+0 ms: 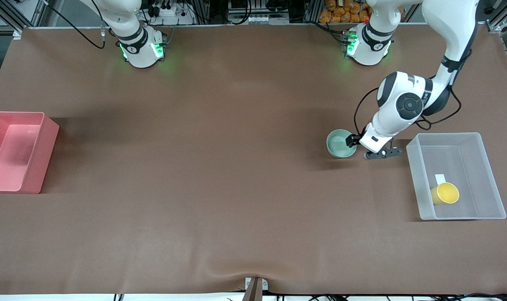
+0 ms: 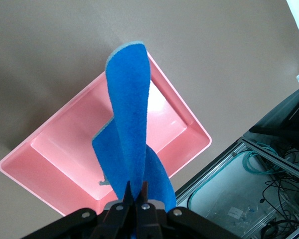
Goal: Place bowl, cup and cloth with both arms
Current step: 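Reach the bowl with the left gripper while the right gripper holds the cloth, then grasp the pale green bowl rim with the left gripper and lift it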
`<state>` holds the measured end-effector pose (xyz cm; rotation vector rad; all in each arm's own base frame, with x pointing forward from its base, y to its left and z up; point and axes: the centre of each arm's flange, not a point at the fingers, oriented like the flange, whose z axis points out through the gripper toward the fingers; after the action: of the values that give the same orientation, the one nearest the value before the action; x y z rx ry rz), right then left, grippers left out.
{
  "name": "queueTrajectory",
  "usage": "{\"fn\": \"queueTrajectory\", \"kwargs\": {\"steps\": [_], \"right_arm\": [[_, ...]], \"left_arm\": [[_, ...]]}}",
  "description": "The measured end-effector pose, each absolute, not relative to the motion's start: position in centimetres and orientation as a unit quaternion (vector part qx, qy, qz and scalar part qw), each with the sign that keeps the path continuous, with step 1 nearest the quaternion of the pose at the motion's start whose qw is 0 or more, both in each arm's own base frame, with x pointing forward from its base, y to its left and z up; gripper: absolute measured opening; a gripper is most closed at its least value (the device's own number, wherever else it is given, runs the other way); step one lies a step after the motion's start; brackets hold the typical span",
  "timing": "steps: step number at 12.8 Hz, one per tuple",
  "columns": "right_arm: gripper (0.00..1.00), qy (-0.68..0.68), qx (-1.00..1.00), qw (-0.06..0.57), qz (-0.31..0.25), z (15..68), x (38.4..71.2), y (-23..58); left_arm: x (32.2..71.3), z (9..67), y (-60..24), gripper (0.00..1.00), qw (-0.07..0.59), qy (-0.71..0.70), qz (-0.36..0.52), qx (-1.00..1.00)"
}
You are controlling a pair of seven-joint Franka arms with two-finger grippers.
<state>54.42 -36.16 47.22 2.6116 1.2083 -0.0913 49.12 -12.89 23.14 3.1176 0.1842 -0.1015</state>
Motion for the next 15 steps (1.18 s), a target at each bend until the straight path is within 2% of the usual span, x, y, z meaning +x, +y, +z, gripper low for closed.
{"fn": "queueTrajectory", "kwargs": {"steps": [2,4,6,7,10,11,15], "right_arm": [[0.02,0.417,0.899,0.130,-0.032,47.1,54.5,-36.1],[0.02,0.417,0.899,0.129,-0.033,47.0,54.5,-36.1],[0.02,0.417,0.899,0.129,-0.033,46.9,54.5,-36.1],[0.02,0.417,0.899,0.129,-0.033,46.9,54.5,-36.1],[0.02,0.417,0.899,0.129,-0.033,46.9,54.5,-36.1],[0.02,0.418,0.899,0.129,-0.033,46.9,54.5,-36.1],[0.02,0.418,0.899,0.128,-0.034,46.9,54.5,-36.1]], "left_arm": [[48.3,22.2,-13.2,0.83,0.002,0.062,-0.036,0.997],[47.7,21.5,-13.3,0.61,-0.017,0.059,-0.037,0.997],[47.4,20.4,-13.4,0.56,-0.030,0.049,-0.040,0.998],[47.3,19.9,-13.3,0.48,-0.033,0.046,-0.042,0.998],[47.4,19.4,-13.1,0.12,-0.030,0.049,-0.043,0.997],[47.7,19.7,-13.2,0.07,-0.030,0.055,-0.038,0.997],[50.9,22.8,-12.8,0.04,-0.034,0.094,-0.019,0.995]]}}
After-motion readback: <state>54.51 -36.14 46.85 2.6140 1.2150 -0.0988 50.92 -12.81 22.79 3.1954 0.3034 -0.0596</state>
